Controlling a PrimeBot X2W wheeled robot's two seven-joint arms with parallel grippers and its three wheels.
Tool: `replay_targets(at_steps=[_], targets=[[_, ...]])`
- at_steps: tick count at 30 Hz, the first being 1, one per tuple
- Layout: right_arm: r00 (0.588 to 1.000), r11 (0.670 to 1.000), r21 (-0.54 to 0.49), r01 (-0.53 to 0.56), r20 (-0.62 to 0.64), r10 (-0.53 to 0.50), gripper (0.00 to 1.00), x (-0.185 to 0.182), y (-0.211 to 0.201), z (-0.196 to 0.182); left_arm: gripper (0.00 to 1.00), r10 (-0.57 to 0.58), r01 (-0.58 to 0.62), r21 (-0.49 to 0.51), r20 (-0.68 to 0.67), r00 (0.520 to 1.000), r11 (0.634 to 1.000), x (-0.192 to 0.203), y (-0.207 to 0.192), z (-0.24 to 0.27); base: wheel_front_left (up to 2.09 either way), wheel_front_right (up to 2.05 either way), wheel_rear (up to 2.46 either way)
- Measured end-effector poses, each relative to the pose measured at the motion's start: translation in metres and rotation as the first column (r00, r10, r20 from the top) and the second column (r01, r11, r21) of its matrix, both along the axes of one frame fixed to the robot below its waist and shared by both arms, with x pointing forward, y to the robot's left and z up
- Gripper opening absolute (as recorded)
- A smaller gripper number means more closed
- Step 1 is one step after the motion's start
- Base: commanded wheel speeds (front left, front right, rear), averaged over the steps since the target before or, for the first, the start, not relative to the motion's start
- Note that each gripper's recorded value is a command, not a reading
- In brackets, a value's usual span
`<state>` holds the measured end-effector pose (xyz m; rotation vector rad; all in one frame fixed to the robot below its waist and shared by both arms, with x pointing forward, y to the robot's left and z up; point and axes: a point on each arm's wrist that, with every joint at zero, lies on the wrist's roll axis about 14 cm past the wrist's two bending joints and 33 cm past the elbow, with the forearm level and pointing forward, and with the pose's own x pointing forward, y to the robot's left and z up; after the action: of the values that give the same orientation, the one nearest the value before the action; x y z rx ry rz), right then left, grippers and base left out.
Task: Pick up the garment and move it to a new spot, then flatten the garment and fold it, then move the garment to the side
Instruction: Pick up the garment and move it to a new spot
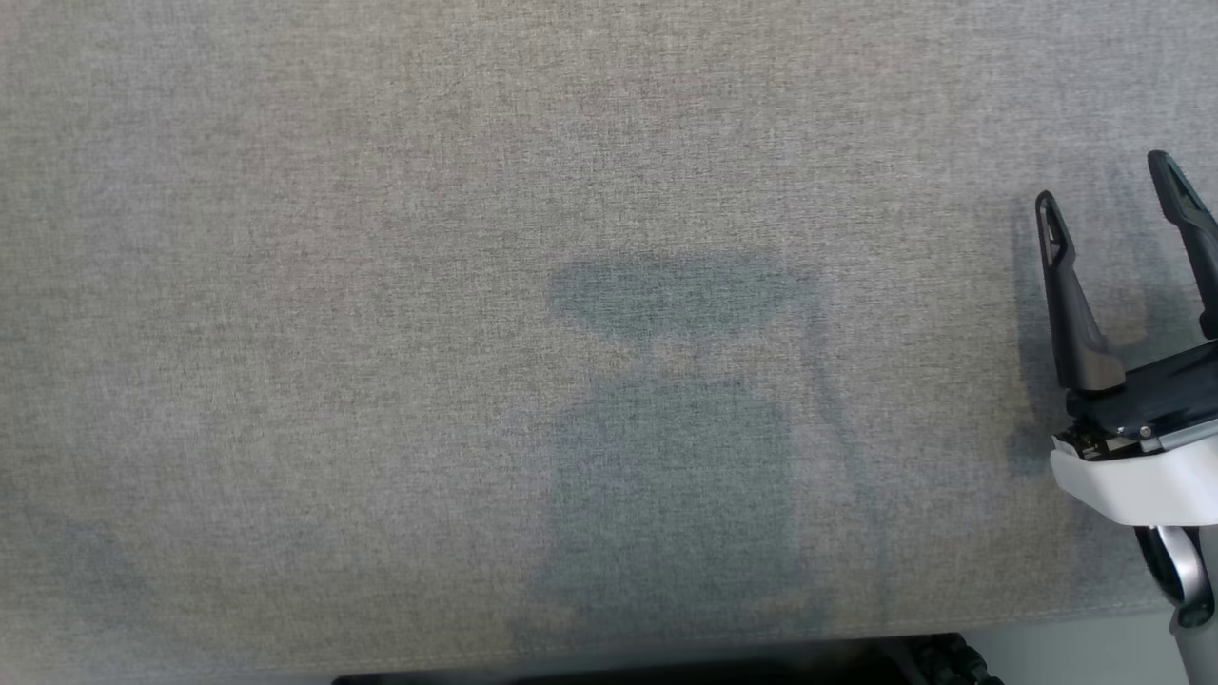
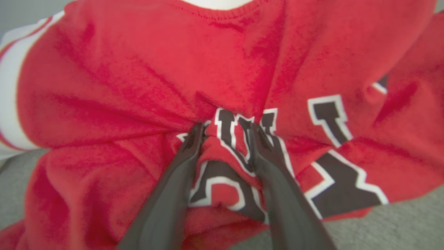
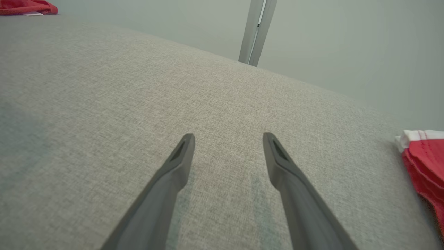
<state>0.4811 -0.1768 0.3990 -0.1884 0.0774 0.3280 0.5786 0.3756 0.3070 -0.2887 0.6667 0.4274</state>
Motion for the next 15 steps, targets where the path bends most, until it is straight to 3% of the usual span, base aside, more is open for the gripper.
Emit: replay_targets(at_steps=[8,11,15], targets=[[1.0,0.998,0.058,0.022,-0.012,-0.022,1.0,-0.013,0.009,0.009,0.0,-0.079,0.072,0.05,0.163,0.984,0.996,0.006,-0.014,0.034,0.0,0.0,0.0],[0.999,0.995,0.087,0.041,-0.014,-0.04,1.0,-0.02,0.012,0.016,0.0,-0.166,0.151,0.076,0.265,0.95,0.986,0.016,-0.042,0.062,0.0,0.0,0.0],[0.998,0.988,0.145,0.06,0.002,-0.061,1.0,-0.032,0.023,0.033,0.0,-0.331,0.306,0.128,0.328,0.885,0.944,0.013,-0.091,0.102,0.0,0.0,0.0]])
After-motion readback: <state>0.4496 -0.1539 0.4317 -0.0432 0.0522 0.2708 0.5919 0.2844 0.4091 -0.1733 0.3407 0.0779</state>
